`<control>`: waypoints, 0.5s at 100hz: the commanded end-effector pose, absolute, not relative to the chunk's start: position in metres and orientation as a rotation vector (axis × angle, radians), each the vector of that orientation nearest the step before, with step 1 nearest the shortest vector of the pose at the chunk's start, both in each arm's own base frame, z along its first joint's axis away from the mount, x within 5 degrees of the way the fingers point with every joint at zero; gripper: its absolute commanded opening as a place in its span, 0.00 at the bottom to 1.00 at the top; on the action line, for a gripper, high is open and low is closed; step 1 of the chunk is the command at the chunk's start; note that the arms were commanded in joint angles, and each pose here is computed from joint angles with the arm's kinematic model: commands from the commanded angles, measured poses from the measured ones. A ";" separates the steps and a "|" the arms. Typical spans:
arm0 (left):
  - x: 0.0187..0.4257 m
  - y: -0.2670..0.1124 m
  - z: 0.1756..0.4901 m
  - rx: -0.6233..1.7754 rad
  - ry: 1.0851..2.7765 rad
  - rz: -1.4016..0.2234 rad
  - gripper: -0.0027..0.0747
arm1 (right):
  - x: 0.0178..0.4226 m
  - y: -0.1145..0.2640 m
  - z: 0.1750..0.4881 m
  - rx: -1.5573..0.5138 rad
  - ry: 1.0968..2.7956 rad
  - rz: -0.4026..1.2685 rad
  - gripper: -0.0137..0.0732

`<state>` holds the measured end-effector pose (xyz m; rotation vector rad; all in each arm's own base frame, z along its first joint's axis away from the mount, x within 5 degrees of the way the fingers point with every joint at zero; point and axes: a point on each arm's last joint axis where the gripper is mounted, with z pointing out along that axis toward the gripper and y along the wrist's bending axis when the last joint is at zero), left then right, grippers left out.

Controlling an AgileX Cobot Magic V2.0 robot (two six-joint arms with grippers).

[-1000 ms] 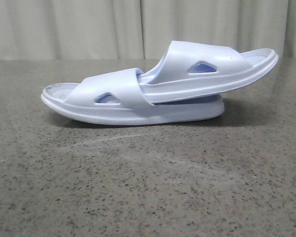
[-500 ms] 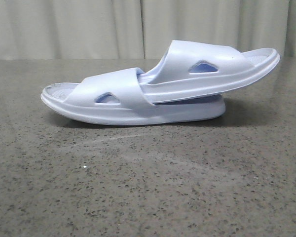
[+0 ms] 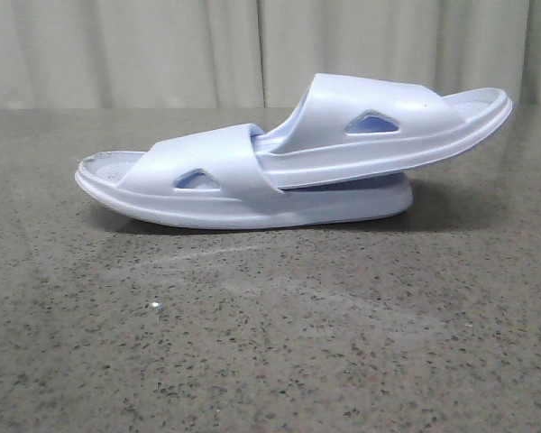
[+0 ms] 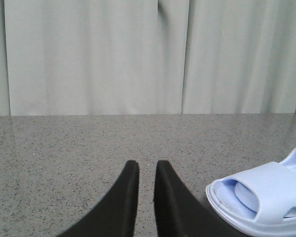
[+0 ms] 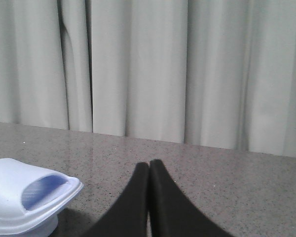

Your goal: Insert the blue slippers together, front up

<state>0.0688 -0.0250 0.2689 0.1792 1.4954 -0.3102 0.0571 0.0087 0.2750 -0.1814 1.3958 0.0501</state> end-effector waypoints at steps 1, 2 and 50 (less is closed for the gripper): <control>0.068 -0.026 0.278 0.181 1.474 -0.335 0.06 | 0.056 0.009 0.284 -0.196 1.368 0.040 0.03; 0.068 -0.026 0.278 0.181 1.474 -0.335 0.06 | 0.056 0.009 0.284 -0.196 1.368 0.040 0.03; 0.068 -0.026 0.278 0.181 1.474 -0.335 0.06 | 0.056 0.009 0.283 -0.191 1.373 0.034 0.03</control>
